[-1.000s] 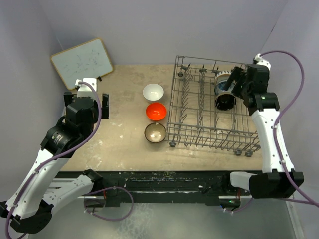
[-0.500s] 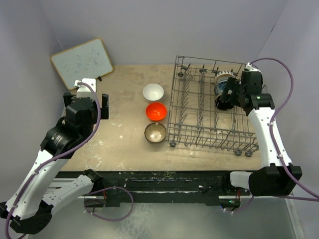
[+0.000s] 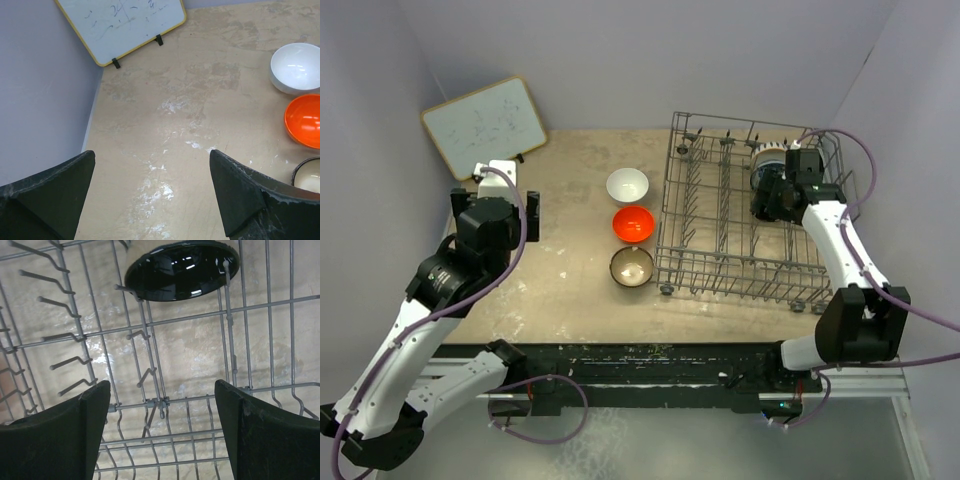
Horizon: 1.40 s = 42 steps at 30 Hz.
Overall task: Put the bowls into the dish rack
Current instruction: Pick up the bowl from the center of the board.
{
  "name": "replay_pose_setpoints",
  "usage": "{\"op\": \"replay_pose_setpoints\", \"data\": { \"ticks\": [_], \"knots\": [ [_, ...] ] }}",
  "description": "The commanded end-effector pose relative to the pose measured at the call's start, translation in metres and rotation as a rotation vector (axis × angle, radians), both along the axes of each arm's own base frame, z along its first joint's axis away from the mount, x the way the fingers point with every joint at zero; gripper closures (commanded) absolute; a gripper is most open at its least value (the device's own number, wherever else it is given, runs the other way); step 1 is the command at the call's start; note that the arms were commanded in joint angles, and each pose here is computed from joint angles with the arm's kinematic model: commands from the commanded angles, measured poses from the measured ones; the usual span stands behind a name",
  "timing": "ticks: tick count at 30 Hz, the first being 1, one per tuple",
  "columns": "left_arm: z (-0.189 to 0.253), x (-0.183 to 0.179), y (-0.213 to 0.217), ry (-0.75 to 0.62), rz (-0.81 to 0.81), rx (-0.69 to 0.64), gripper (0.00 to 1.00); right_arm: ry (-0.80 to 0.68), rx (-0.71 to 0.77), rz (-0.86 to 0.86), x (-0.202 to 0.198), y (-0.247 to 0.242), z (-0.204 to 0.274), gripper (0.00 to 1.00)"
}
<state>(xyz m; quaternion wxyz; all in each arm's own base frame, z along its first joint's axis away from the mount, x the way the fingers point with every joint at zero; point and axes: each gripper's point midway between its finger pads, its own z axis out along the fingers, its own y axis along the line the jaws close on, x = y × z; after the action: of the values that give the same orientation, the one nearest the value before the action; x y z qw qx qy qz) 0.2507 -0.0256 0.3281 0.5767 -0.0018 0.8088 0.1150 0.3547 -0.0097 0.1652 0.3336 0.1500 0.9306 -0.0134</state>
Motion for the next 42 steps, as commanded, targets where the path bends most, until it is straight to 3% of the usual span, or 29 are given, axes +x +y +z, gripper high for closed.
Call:
{"op": "replay_pose_setpoints", "data": {
  "ticks": [1,10,16,21,25,34,42],
  "knots": [
    [0.004,0.003,0.000,-0.030,0.015,-0.015,0.01,-0.031,-0.048,-0.076,0.004,-0.015,0.007,0.14],
    [0.003,0.004,0.000,-0.046,0.012,-0.011,0.01,-0.023,-0.039,-0.071,0.003,-0.012,-0.001,0.15],
    [0.005,0.002,0.001,-0.058,0.009,-0.019,0.01,-0.303,0.007,0.069,0.028,0.025,0.078,0.15],
    [0.011,-0.004,0.006,-0.070,0.016,-0.025,0.01,-0.424,0.001,0.128,0.034,0.047,0.133,0.15],
    [0.017,-0.010,0.010,-0.080,0.026,-0.040,0.01,-0.468,0.018,0.241,0.032,0.096,0.162,0.15],
    [0.060,-0.041,0.041,-0.200,0.113,-0.126,0.01,-0.520,0.121,0.609,0.015,0.259,0.193,0.16],
    [0.096,-0.083,0.078,-0.323,0.197,-0.213,0.01,-0.465,0.111,0.677,0.024,0.353,0.178,0.20]
  ]
}}
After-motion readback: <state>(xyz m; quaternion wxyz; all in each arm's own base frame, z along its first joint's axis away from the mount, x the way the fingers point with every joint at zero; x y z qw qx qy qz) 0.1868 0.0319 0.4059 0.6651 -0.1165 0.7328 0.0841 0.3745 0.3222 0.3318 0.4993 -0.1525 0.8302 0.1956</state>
